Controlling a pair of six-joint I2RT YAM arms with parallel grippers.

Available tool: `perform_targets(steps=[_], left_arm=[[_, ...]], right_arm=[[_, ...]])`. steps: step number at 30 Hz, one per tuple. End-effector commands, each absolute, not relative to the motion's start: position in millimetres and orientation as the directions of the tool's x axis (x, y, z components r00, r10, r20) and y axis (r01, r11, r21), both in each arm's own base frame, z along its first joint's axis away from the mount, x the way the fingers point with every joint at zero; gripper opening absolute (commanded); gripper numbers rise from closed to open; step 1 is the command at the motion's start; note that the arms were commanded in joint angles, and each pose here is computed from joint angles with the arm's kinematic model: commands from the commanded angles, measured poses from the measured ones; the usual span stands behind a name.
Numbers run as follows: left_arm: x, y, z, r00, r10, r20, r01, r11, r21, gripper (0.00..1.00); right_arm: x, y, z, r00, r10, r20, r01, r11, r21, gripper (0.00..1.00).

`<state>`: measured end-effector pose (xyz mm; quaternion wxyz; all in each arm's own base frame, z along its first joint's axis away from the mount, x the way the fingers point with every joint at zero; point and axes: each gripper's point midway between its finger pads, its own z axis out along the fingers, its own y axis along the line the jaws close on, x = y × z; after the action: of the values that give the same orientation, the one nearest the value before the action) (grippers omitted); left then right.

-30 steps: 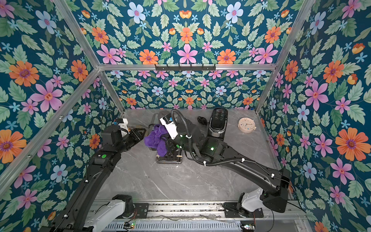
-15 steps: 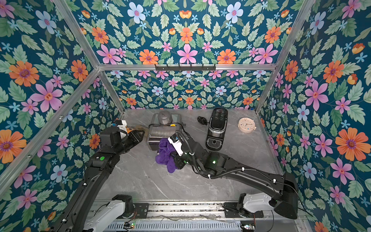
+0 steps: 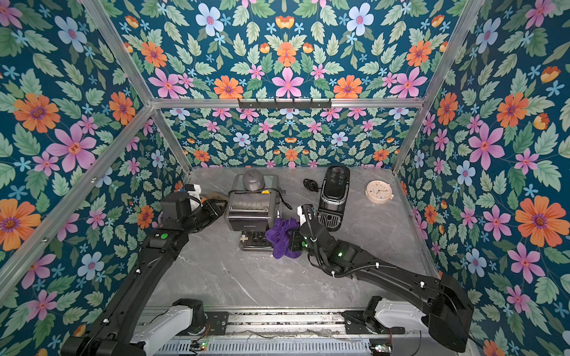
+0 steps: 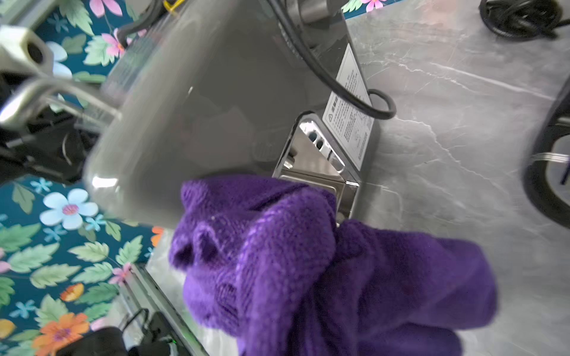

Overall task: Wipe the surface of a coffee machine
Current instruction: Wipe the dirt from the surface of the coffee machine.

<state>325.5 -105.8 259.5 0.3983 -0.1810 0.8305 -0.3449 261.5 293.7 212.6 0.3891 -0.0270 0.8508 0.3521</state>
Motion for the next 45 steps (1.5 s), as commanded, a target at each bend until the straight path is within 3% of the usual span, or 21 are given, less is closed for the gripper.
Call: perform_targets(steps=[1,32,45], left_arm=[[328.8,-116.0,267.9,-0.626,-0.587,-0.513,0.013,0.650,-0.760,0.38],[321.2,-120.8,252.6,-0.658,-0.591,-0.466,-0.005,0.623,-0.782,0.37],[312.3,-119.0,252.6,-0.652,-0.603,-0.459,-0.011,0.614,-0.790,0.37]], right_arm=[[278.4,306.8,238.2,-0.684,0.367,-0.631,-0.317,0.630,0.709,0.00],[315.2,335.8,195.2,-0.703,0.521,-0.484,-0.242,0.465,0.852,0.00],[309.8,342.7,227.2,-0.719,0.550,-0.426,-0.283,0.328,0.901,0.00]])
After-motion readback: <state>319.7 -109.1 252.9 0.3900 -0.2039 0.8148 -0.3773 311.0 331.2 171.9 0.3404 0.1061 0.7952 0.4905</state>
